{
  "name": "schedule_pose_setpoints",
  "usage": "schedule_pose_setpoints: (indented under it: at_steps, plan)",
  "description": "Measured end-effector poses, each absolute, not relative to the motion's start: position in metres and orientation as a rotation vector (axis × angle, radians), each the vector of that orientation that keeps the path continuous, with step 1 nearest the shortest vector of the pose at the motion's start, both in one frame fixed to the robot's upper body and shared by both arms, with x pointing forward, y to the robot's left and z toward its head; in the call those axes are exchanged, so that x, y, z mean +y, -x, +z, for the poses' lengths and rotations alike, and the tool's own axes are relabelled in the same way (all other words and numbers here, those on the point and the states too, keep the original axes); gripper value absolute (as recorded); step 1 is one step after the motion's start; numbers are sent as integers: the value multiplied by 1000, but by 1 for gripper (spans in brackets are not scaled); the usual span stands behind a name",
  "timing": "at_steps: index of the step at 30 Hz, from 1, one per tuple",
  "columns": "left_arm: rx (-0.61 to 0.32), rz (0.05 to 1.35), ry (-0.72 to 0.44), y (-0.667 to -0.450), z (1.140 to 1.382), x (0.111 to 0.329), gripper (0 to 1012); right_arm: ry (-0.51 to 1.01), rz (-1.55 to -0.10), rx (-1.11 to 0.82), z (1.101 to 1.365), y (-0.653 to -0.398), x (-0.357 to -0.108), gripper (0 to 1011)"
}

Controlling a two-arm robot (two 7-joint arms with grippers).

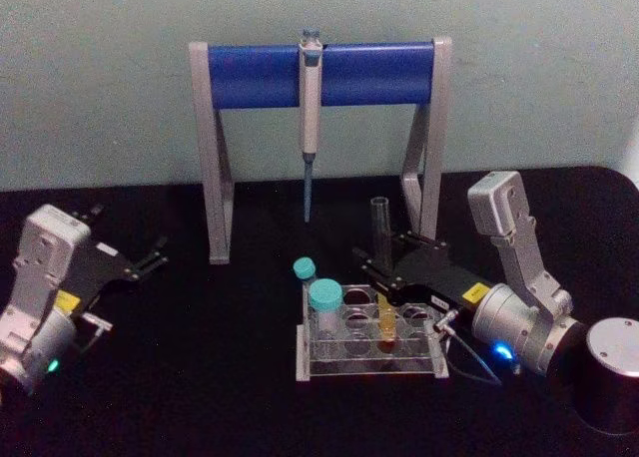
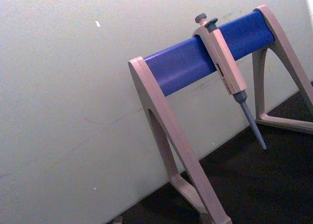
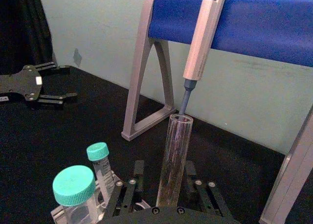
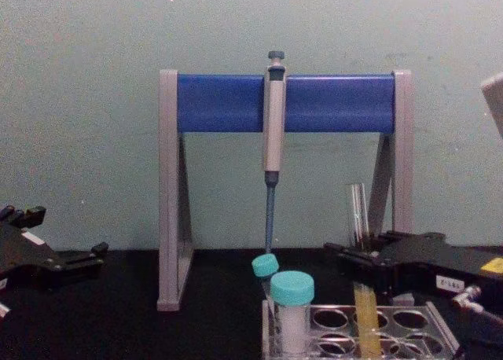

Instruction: Pick up the test tube from the test tube rack, shake it, then place it back into the test tube rack.

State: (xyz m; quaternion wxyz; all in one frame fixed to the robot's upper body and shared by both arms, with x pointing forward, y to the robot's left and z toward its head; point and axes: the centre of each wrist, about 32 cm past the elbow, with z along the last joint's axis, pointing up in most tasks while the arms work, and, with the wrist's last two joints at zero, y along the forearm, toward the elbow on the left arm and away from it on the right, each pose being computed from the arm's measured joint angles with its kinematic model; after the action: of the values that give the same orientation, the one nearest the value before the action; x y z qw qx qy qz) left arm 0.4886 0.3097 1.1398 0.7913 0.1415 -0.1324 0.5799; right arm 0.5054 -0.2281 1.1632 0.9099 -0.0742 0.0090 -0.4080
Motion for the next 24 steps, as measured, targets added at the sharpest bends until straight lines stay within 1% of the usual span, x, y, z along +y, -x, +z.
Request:
schedule_pose_setpoints:
  at_steps: [2,6,7,8,9,11,24]
  plan:
    - [-285,1248,-304,-489,1140,310,1010,153,-842,19,1163,-505,-228,468]
    - [-285,1248,-304,-489,1140,310,1010,153,-842,19,1163,-505,-228,368]
    - [-285,1248,-304,-489,1140,310,1009,153,-842,19,1163,-505,-228,304]
    - [-285,1248,-304,-489,1140,310,1010,153,-842,19,1163,-505,-228,294]
    - [-285,1248,-304,-489,1140,310,1010,152,-842,19,1163,-505,-228,249]
    - [-285,1248,-304,-489,1140,310,1009,152,-842,19,1163,-505,-228,229]
    - [-285,1248,-304,-489,1140,310,1009,152,-842,19,1163,-505,-228,229]
